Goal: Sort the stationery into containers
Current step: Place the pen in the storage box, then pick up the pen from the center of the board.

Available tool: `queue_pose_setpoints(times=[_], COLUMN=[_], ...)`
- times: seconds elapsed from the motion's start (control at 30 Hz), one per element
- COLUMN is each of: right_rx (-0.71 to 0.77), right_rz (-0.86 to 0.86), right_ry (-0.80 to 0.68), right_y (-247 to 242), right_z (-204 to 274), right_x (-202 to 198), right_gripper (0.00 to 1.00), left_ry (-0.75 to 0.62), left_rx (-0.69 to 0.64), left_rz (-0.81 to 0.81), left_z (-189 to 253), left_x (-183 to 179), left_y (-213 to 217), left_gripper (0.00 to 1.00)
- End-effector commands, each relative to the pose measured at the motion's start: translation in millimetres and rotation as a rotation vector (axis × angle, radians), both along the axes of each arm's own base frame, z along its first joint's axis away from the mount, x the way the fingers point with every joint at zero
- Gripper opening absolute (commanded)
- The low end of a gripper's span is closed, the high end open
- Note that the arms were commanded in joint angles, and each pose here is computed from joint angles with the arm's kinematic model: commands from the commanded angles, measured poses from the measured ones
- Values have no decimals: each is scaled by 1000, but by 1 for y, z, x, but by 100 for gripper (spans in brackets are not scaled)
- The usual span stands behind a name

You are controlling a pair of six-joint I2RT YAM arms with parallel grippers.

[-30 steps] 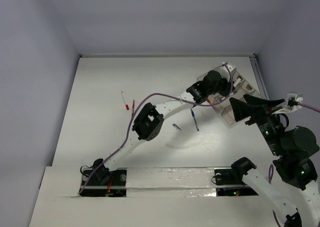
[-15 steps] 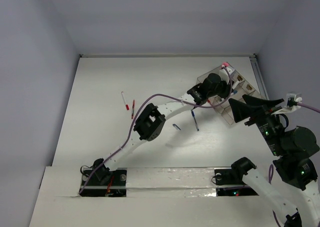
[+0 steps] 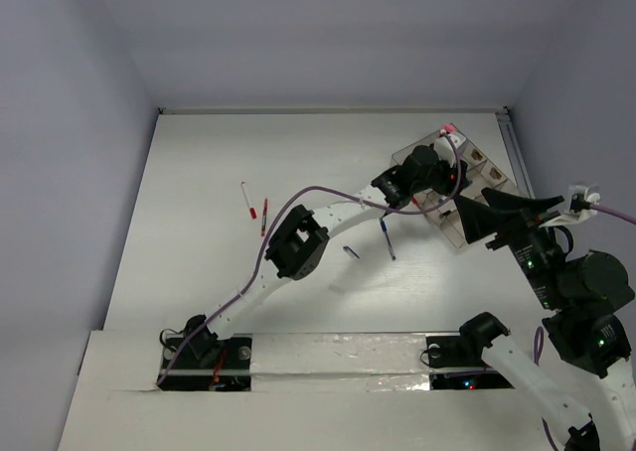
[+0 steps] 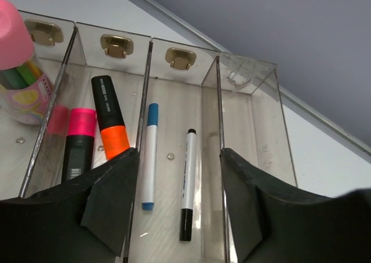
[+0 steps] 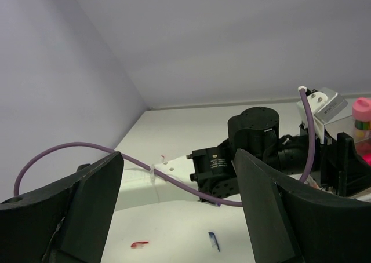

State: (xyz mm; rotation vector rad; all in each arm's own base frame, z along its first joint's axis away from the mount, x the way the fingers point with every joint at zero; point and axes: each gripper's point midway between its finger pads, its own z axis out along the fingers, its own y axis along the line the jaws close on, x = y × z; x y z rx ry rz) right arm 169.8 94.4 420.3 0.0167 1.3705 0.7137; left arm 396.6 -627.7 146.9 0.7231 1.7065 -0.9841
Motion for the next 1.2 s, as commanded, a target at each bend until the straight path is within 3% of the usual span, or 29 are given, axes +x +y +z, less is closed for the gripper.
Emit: queue_pose_setpoints(times=[0.0,0.23,0.37,0.47,0.53,0.63,0.73,0.83,0.87,1.07,1.1,1.17], right_rx=[-13,-13,-24,-54,-87,-128,-112,-156,-150,-324,-326,-408], right_rz=[-20,-65,-67,-50,-29,46,163,237,255,357,354,387], right_ry=[-25,-46,-34,18,73,164,204,339,317,442,419,473], right_y=[-2,-14,-13,-2,12,43,77,116,122,214,227,261], right_z=[9,23,23,10,-7,-41,-61,-113,-104,-167,-156,-192], right_x=[3,-1,1,15,34,63,82,121,118,148,157,164], right_gripper=[83,81,80,79,79,79,77,77,77,78,78,78], left_ry=[-96,-239,-306,-295,-234,-137,-56,-24,-20,23,24,22], left_rx=[-86,-239,-303,-307,-325,-351,-383,-436,-432,-317,-301,-271], left_rz=[9,37,119,242,386,582,660,734,747,854,863,893], left_z=[72,215,290,311,309,286,256,247,244,211,208,200], left_x=[-2,-21,-33,-37,-33,-56,-96,-138,-146,-184,-186,-192], left_y=[7,62,132,193,236,312,372,435,446,510,515,528], left_gripper=[59,72,76,79,80,84,89,97,99,99,99,99])
